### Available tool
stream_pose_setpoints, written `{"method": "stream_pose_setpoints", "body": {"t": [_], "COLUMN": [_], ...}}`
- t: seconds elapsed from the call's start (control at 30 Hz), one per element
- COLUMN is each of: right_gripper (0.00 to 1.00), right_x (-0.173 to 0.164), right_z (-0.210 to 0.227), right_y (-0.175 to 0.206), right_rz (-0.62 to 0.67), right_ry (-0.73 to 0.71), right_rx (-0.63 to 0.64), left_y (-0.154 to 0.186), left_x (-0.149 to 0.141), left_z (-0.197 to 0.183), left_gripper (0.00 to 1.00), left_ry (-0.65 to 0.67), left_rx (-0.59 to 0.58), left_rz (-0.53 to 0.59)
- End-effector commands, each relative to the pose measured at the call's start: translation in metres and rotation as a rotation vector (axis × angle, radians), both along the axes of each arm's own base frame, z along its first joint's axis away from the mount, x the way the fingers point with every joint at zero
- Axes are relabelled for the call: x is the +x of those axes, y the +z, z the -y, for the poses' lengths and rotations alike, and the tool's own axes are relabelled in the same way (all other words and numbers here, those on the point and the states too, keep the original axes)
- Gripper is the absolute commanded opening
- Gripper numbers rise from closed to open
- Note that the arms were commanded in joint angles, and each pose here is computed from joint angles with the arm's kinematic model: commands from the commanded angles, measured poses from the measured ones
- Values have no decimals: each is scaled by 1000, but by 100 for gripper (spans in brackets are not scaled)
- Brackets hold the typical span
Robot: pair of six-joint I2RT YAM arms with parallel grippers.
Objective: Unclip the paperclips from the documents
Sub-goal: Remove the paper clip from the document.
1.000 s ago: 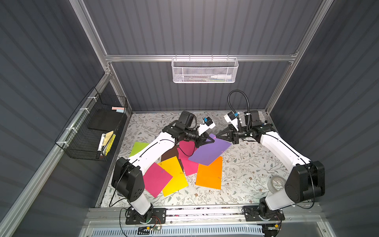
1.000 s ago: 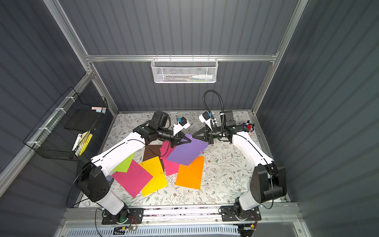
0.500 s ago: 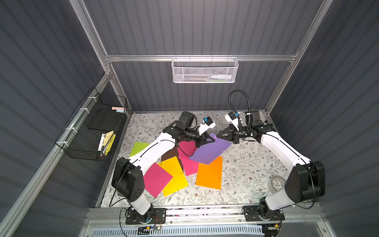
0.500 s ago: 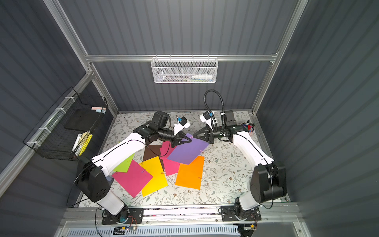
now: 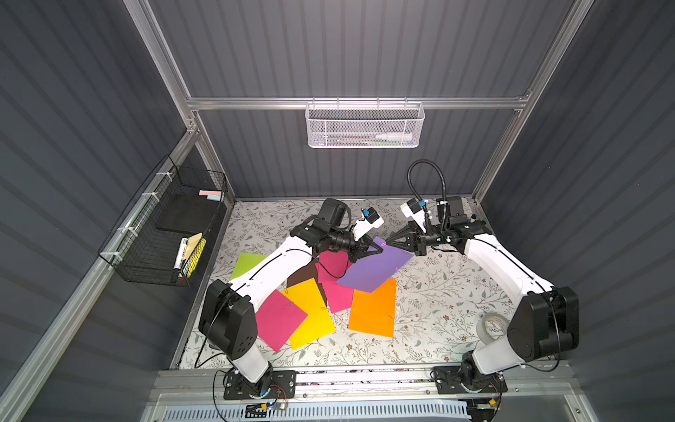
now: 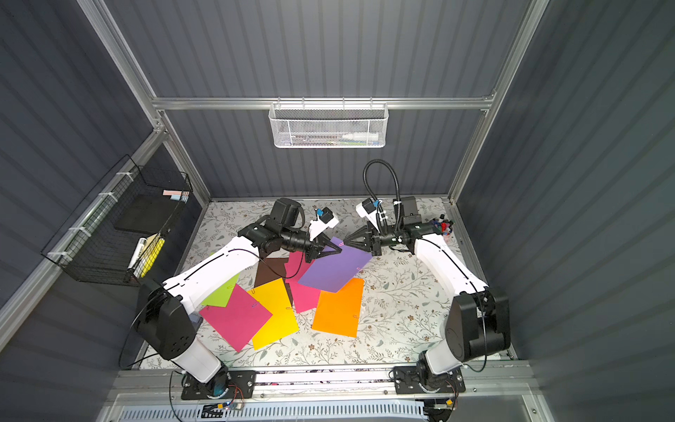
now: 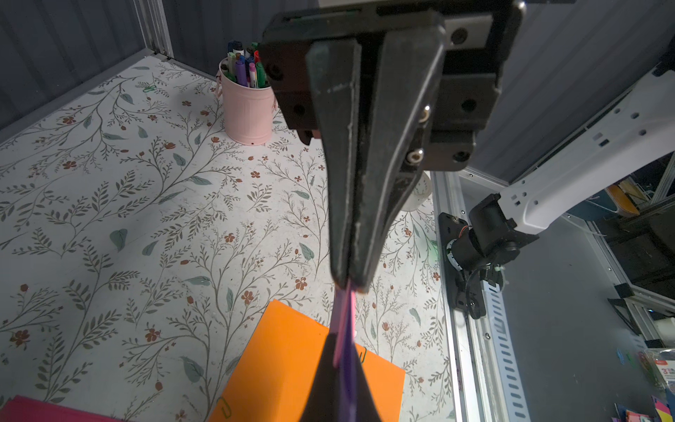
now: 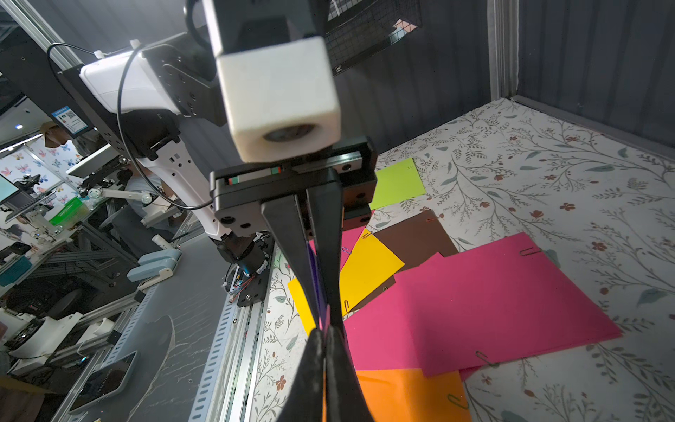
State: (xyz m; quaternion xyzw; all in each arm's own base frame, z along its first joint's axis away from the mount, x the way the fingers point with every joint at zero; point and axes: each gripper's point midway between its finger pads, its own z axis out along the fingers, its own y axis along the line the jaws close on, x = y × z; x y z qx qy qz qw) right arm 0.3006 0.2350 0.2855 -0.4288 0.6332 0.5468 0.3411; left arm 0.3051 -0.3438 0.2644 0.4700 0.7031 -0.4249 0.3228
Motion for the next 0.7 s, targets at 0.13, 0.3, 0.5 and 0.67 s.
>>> {"method": "stream_pose_setpoints", "body": {"t": [0.13, 0.3, 0.5, 0.67], "right_gripper": [7, 4, 2, 0], "right_x": [3, 17, 80, 116], "right_z": [9, 18, 57, 101], "right_y": [19, 12, -31, -101], "right_rz": [59, 50, -86, -400], "right_ry": [0, -73, -440, -643], "right_rx": [37, -2, -149, -238], "left_y": [-12, -13, -11, -8], "left_x": [-2, -1, 4, 7], "left_z": [-10, -11, -13, -11], "left_gripper": [0, 0, 0, 0], "left_ry": [41, 53, 65, 47], "left_rx": [46, 54, 66, 75], "left_rz": [-55, -53, -24, 5]}}
